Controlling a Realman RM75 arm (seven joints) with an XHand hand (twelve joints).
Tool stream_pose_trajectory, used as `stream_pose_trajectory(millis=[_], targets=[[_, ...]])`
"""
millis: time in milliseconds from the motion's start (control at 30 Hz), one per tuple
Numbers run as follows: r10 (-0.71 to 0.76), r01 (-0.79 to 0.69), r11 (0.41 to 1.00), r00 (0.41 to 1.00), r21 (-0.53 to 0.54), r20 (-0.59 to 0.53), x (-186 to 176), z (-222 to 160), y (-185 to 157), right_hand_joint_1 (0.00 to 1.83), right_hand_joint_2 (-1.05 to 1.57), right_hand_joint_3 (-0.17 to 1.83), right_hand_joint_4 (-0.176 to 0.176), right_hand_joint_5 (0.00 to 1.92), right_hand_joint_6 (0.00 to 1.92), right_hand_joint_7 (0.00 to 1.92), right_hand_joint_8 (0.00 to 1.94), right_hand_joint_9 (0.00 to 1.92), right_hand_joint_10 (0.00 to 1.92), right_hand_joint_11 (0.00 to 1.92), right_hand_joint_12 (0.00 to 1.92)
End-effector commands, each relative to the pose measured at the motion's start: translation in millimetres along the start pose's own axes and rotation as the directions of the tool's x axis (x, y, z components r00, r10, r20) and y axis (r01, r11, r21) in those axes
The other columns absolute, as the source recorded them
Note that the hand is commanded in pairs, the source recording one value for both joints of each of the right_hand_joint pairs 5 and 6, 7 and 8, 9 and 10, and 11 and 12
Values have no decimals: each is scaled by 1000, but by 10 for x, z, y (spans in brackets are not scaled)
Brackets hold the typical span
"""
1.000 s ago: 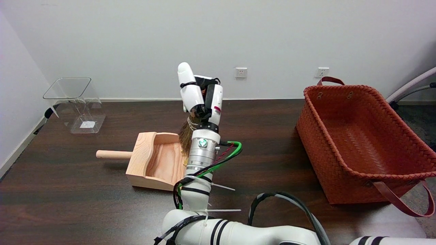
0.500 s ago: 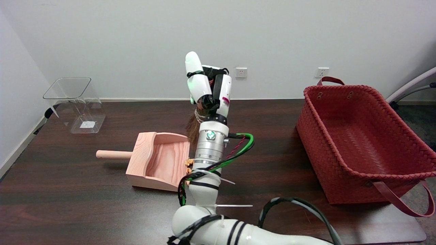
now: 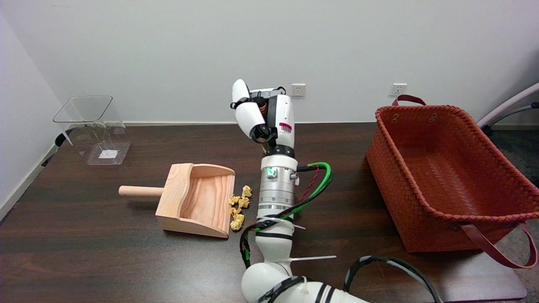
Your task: Sweep the paper balls into the dustpan.
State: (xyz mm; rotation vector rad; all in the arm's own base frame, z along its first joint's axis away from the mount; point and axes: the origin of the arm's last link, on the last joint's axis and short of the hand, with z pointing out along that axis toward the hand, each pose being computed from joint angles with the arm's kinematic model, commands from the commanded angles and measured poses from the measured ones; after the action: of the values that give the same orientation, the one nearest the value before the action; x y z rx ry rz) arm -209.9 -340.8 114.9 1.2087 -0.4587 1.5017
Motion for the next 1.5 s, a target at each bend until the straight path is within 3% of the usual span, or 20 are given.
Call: stream_pose_trajectory(millis=[33,267,533,567,600,633,1033,1233,1500], targets=[[-311,310,950,946,24,88,75,-101,258,819,1571,280,0,1920,1920,1920,1920,1920,1920,1920,1920],[-344,340,939,933,53,106,-64,-42,357,814,1571,292,0,1920,1920,1920,1920,1920,1920,1920,1920],[-286,287,958,946,18,150,-304,-94,458,800,1571,297,0,1920,1920,1920,1920,1920,1920,1920,1920],[-89,75,990,989,115,120,-564,-201,-184,800,1571,296,0,1920,1920,1920,1920,1920,1920,1920,1920],[-219,217,976,964,32,148,-410,-116,328,800,1571,294,0,1920,1920,1920,1920,1920,1920,1920,1920],[-236,239,971,958,-2,165,-378,-112,485,799,1571,292,0,1920,1920,1920,1920,1920,1920,1920,1920],[82,-67,993,983,-95,167,-696,-134,342,750,1571,237,0,1920,1920,1920,1920,1920,1920,1920,1920],[293,-283,952,952,-118,83,-764,-33,155,706,1571,181,0,1920,1920,1920,1920,1920,1920,1920,1920],[436,-435,895,900,-98,-19,-715,47,56,668,1571,116,0,1920,1920,1920,1920,1920,1920,1920,1920]])
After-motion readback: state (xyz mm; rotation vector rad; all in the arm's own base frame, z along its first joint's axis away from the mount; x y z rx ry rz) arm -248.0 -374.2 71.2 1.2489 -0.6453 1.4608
